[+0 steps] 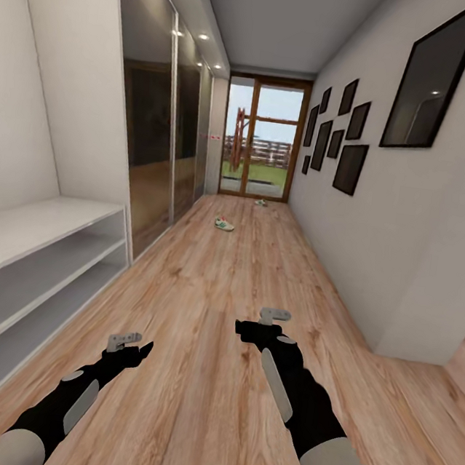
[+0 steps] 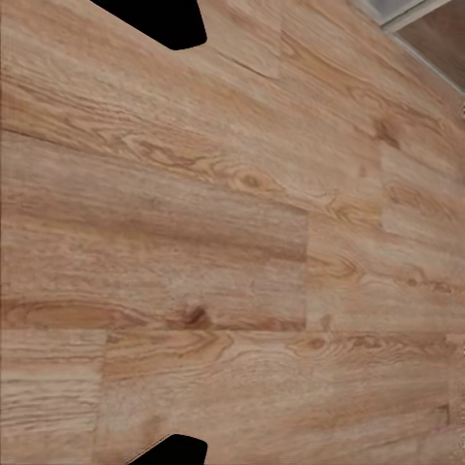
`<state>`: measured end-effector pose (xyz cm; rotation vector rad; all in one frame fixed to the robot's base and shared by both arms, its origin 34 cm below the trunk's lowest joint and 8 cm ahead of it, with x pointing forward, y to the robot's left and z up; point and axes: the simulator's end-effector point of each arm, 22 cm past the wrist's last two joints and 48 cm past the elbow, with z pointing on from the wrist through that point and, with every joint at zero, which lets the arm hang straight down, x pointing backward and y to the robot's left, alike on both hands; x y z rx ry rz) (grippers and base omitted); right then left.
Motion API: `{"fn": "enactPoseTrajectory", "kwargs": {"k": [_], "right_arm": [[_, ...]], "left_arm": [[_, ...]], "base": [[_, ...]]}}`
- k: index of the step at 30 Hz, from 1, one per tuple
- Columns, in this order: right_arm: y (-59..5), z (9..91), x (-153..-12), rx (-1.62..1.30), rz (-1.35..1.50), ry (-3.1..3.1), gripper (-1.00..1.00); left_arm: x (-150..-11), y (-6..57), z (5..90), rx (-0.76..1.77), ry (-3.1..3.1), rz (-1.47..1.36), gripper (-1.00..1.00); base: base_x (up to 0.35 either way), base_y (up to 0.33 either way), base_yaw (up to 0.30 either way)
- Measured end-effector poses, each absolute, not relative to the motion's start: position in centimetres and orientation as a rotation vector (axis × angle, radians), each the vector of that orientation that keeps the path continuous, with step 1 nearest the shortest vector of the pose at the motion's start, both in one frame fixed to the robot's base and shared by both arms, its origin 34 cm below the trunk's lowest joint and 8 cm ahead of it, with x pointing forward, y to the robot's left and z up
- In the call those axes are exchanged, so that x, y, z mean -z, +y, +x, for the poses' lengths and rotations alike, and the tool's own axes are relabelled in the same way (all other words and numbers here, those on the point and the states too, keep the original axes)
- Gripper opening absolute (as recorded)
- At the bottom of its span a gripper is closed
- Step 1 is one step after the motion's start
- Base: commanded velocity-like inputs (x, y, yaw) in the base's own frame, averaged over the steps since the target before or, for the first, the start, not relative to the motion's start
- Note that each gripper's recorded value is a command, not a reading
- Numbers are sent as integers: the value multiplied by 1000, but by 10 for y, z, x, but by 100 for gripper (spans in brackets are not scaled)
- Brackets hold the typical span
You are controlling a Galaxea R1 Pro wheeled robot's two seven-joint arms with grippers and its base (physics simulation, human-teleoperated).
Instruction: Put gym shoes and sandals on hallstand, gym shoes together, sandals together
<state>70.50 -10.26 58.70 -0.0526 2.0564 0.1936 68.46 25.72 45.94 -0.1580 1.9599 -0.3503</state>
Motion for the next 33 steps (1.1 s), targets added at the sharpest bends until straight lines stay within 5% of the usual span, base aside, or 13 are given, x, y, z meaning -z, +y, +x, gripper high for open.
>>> {"fn": "enactPoseTrajectory", "kwargs": {"k": [33], "right_arm": [[-103,705,-587,-194,-53,2056,100]], "left_arm": [[-459,257,685,350,1960,-158,100]], "base": [[338,-118,0]]}}
